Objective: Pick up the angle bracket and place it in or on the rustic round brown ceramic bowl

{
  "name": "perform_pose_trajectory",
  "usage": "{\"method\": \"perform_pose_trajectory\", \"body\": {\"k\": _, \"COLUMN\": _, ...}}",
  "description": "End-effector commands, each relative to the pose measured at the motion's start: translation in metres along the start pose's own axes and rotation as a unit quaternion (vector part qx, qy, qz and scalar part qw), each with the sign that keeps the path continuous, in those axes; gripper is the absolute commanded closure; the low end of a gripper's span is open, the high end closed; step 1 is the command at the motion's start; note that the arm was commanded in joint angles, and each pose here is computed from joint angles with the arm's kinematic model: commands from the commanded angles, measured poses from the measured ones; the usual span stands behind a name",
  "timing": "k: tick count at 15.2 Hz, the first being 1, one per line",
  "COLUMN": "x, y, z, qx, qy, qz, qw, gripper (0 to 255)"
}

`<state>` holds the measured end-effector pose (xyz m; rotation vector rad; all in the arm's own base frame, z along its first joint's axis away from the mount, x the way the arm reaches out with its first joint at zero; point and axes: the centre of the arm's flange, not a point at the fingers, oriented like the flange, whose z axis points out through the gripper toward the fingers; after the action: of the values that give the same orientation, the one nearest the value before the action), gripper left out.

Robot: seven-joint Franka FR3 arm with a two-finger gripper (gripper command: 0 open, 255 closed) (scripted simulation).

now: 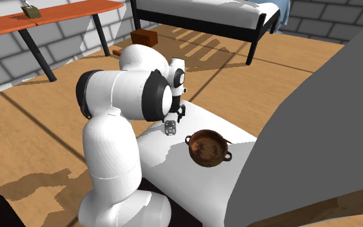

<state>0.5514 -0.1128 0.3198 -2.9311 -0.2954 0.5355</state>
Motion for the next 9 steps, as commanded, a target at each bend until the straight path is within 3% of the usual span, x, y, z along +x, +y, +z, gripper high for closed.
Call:
{"method": "perform_pose_trajectory", "body": {"k": 1, "x": 0.019, "y": -0.020, "z": 0.008, "qx": -0.061, "qy": -0.031, "qz": 0.040, "qw": 0.9969, "gripper": 0}}
{"method": "perform_pose_trajectory", "body": {"k": 9, "x": 0.016, "y": -0.016, "z": 0.042, "qx": -0.061, "qy": -0.031, "qz": 0.040, "qw": 0.9969, "gripper": 0}}
